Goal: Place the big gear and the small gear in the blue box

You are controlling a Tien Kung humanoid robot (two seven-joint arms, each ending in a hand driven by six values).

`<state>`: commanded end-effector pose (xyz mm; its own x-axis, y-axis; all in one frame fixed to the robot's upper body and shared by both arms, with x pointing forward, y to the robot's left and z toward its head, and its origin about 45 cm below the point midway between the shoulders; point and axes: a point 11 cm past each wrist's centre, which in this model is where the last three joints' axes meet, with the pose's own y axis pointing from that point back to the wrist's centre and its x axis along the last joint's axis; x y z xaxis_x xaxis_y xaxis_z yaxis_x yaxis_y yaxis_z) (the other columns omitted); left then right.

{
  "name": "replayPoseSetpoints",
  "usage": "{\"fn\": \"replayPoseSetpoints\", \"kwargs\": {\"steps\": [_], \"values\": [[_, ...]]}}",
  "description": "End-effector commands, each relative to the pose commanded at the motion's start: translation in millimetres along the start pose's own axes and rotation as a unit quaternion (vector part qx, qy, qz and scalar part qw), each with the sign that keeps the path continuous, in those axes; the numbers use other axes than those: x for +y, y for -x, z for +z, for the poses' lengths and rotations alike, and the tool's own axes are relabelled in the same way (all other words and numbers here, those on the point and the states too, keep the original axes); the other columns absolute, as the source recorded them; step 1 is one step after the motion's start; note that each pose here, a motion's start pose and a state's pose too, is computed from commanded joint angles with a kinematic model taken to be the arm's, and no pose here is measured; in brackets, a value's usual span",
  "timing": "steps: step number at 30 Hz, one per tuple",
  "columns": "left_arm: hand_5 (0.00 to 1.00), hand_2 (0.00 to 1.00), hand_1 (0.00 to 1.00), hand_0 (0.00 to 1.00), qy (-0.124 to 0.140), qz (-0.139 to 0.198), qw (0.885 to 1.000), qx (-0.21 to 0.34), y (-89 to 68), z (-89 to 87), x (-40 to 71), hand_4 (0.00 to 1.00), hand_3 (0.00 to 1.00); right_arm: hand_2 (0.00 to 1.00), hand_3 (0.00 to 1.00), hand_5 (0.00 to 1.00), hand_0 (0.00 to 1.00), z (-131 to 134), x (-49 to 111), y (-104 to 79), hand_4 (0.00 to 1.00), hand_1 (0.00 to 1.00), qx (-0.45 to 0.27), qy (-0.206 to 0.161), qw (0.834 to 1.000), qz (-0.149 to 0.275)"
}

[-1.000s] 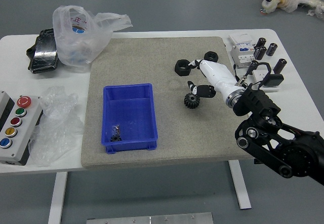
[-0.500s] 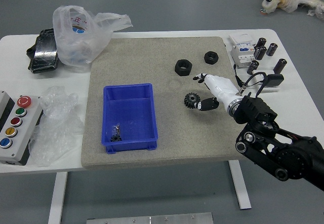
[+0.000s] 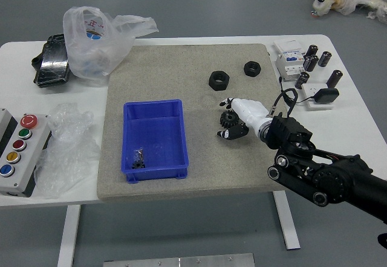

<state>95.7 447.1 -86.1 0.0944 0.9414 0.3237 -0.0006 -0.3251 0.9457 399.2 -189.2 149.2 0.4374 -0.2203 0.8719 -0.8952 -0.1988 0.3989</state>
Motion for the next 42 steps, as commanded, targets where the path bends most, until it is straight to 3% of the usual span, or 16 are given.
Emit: {"fn": "replayPoseSetpoints", "kwargs": {"steps": [3, 4, 8, 9, 15, 16, 17, 24, 32, 33, 39, 40, 42], "values": [[0.458, 0.664, 0.668, 0.720, 0.000, 0.000, 1.000, 0.000, 0.3, 0.1, 0.0, 0.739, 0.754, 0.733, 0.759, 0.096, 0.662, 1.8, -1.6, 0.1, 0.614, 0.764, 0.002, 0.002, 1.000, 0.003], [0.459, 0.665, 0.668, 0.720, 0.000, 0.000, 1.000, 0.000, 0.4, 0.1, 0.0, 0.740, 0.753, 0.522, 0.613, 0.005, 0.597, 3.6, -2.1, -0.2, 0.229, 0.654, 0.003, 0.004, 1.000, 0.004], [0.459, 0.665, 0.668, 0.720, 0.000, -0.001, 1.000, 0.000, 0.6, -0.2, -0.1, 0.740, 0.753, 0.522, 0.613, 0.005, 0.597, 9.5, -3.2, -1.2, 0.229, 0.654, 0.004, 0.011, 1.000, 0.007], [0.456, 0.665, 0.667, 0.720, 0.000, -0.001, 1.000, 0.000, 0.7, -0.3, -0.1, 0.738, 0.753, 0.418, 0.537, 0.002, 0.568, 11.3, -3.5, -1.4, 0.166, 0.592, 0.004, 0.013, 1.000, 0.008], [0.456, 0.665, 0.667, 0.720, 0.000, -0.001, 1.000, 0.000, 0.7, -0.1, -0.1, 0.738, 0.753, 0.418, 0.537, 0.002, 0.568, 16.7, -3.5, -1.9, 0.166, 0.592, 0.005, 0.017, 1.000, 0.013], [0.456, 0.665, 0.668, 0.719, 0.000, -0.001, 1.000, 0.000, 0.9, -0.1, -0.1, 0.738, 0.752, 0.350, 0.473, 0.002, 0.538, 16.9, -3.3, -2.4, 0.162, 0.551, 0.004, 0.016, 1.000, 0.015], [0.456, 0.665, 0.668, 0.719, 0.000, -0.001, 1.000, 0.000, 0.9, -0.1, -0.1, 0.738, 0.752, 0.350, 0.473, 0.002, 0.538, 16.9, -3.0, -3.1, 0.162, 0.551, 0.004, 0.015, 1.000, 0.017], [0.456, 0.665, 0.668, 0.720, 0.000, -0.001, 1.000, 0.001, 0.9, -1.0, -0.3, 0.738, 0.752, 0.338, 0.465, 0.002, 0.535, 3.5, 5.4, -26.8, 0.145, 0.549, -0.015, -0.016, 0.998, 0.058], [0.456, 0.666, 0.668, 0.719, -0.002, 0.000, 1.000, 0.001, 0.3, -2.3, -0.5, 0.739, 0.752, 0.344, 0.470, 0.002, 0.539, -56.1, 26.8, -59.2, 0.170, 0.553, -0.056, -0.121, 0.986, 0.104], [0.456, 0.666, 0.668, 0.719, -0.002, 0.000, 1.000, 0.001, 0.3, -2.3, -0.5, 0.739, 0.753, 0.350, 0.479, 0.002, 0.544, -68.9, 30.7, -60.8, 0.209, 0.556, -0.060, -0.141, 0.983, 0.104], [0.456, 0.666, 0.668, 0.719, -0.002, 0.000, 1.000, 0.000, -0.4, -2.1, -0.4, 0.739, 0.753, 0.350, 0.479, 0.002, 0.544, -131.3, 53.8, -60.6, 0.209, 0.556, -0.068, -0.237, 0.965, 0.088], [0.455, 0.666, 0.668, 0.719, -0.002, 0.000, 1.000, 0.000, -0.6, -2.0, -0.3, 0.740, 0.753, 0.513, 0.538, 0.002, 0.599, -137.9, 55.8, -59.2, 0.303, 0.605, -0.065, -0.246, 0.964, 0.084], [0.455, 0.666, 0.668, 0.719, -0.002, 0.001, 1.000, 0.000, -1.1, -1.6, -0.2, 0.740, 0.753, 0.513, 0.538, 0.002, 0.599, -147.1, 56.9, -55.1, 0.303, 0.605, -0.049, -0.254, 0.963, 0.071]]}}
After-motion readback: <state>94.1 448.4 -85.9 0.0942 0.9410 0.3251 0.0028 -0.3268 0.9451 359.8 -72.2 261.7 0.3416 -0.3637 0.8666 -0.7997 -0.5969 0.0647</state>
